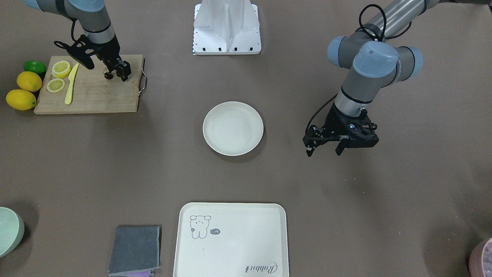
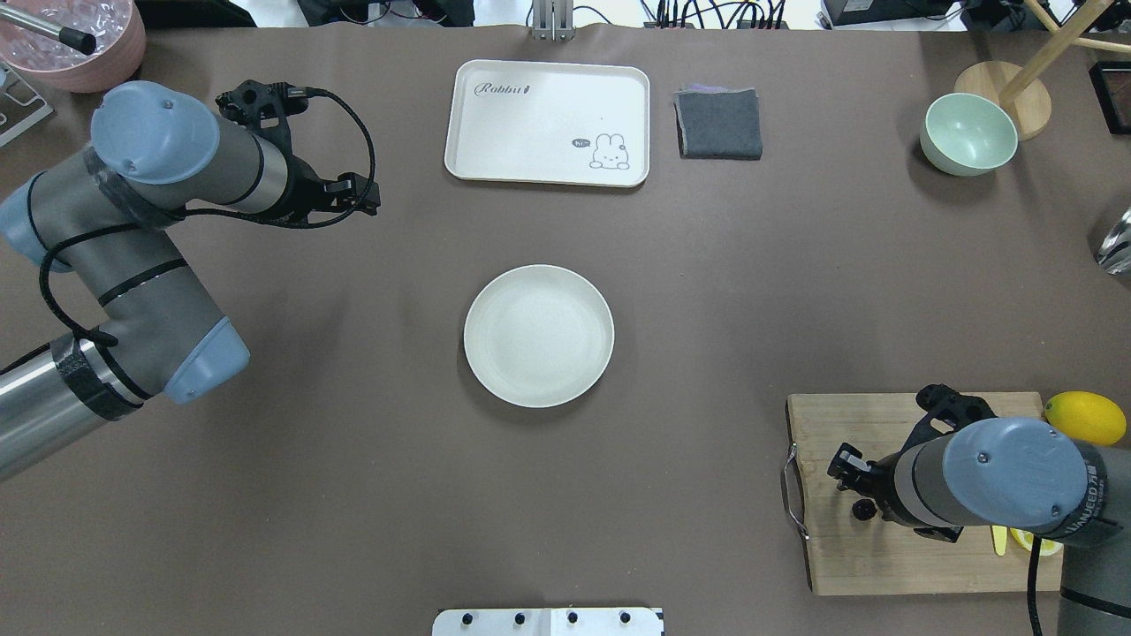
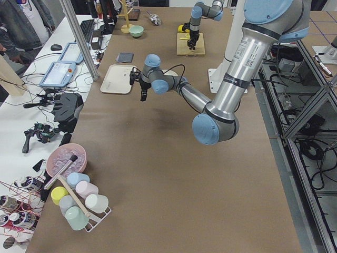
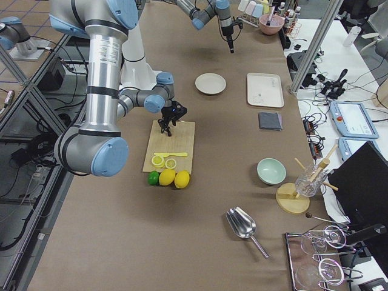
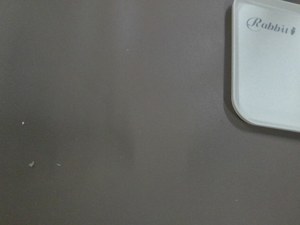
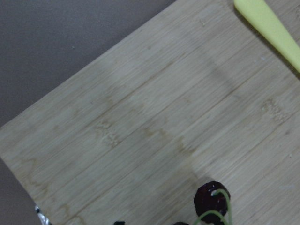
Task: Place red cherry on plate
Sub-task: 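Lower the right gripper onto the dark red cherries and pinch their stems, then carry the cherries with the right gripper over the white bowl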
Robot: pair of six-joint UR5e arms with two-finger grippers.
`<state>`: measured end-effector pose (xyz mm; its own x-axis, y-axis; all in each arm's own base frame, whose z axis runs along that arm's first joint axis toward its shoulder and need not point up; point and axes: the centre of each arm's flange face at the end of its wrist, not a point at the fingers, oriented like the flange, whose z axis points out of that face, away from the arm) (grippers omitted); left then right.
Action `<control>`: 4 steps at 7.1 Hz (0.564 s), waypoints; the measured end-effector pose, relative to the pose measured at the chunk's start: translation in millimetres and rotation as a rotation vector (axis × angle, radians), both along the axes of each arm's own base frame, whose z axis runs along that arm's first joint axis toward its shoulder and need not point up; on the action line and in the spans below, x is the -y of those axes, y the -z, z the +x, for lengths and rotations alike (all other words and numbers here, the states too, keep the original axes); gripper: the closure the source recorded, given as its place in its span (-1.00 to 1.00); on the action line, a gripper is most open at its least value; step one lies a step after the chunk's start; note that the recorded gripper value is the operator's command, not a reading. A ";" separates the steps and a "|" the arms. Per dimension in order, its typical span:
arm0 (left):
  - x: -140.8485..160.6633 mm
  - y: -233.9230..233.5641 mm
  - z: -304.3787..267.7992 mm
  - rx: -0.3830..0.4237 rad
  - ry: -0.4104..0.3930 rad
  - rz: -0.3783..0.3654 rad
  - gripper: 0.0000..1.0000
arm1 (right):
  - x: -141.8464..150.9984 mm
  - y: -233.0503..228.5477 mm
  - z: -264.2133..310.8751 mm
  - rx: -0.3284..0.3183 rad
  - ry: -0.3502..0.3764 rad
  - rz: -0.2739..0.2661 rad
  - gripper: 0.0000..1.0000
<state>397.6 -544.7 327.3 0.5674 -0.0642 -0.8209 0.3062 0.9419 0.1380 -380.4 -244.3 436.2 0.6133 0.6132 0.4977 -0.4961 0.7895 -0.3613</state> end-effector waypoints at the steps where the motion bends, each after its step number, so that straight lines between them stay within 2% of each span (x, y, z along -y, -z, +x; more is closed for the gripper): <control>1: 0.1 2.3 0.6 -0.002 -0.001 0.002 -0.96 | 0.3 -1.2 0.1 -0.008 -0.001 -0.001 1.00; 3: -0.1 6.0 0.6 -0.007 -0.001 0.007 -0.96 | 6.9 7.8 -0.3 -0.017 -0.013 -0.005 1.00; 4: -0.3 7.1 -0.1 -0.009 -0.002 0.009 -0.96 | 18.7 27.6 1.9 -0.008 -0.034 -0.009 1.00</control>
<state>397.5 -544.4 320.2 0.5601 -0.0558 -0.8265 0.3058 0.9412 0.1437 -378.5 -263.0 408.7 0.5960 0.6382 0.4874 -0.5255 0.7689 -0.3642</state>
